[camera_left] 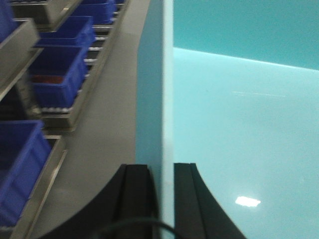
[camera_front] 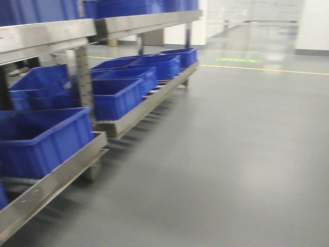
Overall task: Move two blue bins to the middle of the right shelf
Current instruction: 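Hold the bin in both grippers while driving across the floor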
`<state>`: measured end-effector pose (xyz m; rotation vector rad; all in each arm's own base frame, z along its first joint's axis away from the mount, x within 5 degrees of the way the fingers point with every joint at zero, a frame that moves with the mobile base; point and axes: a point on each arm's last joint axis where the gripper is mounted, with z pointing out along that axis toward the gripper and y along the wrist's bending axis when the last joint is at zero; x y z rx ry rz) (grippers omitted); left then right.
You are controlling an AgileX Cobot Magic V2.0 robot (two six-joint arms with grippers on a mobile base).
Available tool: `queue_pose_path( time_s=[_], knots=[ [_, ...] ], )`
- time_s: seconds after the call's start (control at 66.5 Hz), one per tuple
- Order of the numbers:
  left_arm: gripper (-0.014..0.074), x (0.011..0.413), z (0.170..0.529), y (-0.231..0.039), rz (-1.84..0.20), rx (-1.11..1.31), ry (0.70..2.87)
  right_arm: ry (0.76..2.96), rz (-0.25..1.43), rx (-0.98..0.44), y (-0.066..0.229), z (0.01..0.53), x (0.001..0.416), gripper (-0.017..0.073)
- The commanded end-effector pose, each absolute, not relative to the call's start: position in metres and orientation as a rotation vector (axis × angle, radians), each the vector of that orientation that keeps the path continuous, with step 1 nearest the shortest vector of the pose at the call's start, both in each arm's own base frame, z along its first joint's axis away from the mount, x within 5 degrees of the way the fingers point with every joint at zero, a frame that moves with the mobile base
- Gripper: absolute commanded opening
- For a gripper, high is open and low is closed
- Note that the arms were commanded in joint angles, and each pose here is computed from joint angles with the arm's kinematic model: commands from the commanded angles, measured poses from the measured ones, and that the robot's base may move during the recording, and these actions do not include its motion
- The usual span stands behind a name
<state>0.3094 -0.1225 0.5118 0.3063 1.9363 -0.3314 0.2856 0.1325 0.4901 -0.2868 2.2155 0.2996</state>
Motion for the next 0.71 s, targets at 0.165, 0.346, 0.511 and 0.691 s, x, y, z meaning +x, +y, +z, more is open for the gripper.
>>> queue_pose_path(
  time_s=[0.165, 0.346, 0.511, 0.691],
  knots=[
    [-0.0111, 0.3037, 0.5279, -0.1217, -0.367, 0.282, 1.829, 2.189, 0.273, -0.315, 0.1284, 0.4957, 0.2821, -0.0151],
    [-0.0111, 0.3037, 0.5279, -0.1217, -0.367, 0.282, 1.829, 2.189, 0.273, -0.315, 0.1284, 0.4957, 0.2821, -0.0151],
    [-0.0111, 0.3037, 0.5279, -0.1217, -0.367, 0.282, 1.829, 2.189, 0.273, -0.315, 0.1284, 0.4957, 0.2821, -0.0151],
    [-0.0111, 0.3037, 0.5279, -0.1217, -0.367, 0.282, 1.829, 2.189, 0.273, -0.315, 0.1284, 0.4957, 0.2821, -0.0151]
  ],
)
